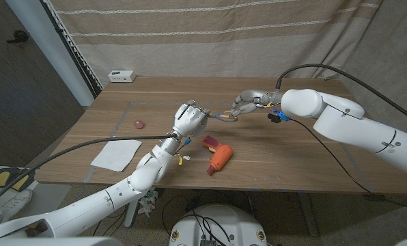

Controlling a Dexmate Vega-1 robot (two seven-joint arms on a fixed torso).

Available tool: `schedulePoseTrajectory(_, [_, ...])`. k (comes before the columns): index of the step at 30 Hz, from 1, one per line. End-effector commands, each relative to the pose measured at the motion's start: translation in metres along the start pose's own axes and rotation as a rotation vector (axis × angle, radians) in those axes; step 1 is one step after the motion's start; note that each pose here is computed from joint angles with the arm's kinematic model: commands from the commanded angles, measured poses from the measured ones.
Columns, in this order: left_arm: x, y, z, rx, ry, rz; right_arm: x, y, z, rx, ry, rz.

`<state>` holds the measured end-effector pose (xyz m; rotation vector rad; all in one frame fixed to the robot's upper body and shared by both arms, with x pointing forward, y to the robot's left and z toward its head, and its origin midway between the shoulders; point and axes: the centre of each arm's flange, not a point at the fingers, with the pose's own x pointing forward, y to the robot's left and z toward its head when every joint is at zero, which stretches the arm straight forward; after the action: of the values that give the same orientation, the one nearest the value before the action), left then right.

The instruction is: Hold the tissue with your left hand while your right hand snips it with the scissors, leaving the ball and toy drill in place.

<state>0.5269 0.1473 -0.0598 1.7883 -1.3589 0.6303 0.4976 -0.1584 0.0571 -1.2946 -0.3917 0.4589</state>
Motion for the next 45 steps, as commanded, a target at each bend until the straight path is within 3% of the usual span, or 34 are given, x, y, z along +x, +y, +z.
schedulePoseTrajectory(1, [0.0008,0.0004,-0.0005,-0.005,0.004,0.007,0.0031,0.0001,0.0002,-0.007,0.009,0.009])
schedulePoseTrajectory(45, [-0.0001,0.0042,0.0006,-0.021,0.021,0.007,0.0,0.0074,0.0047,-0.042,0.008,0.018])
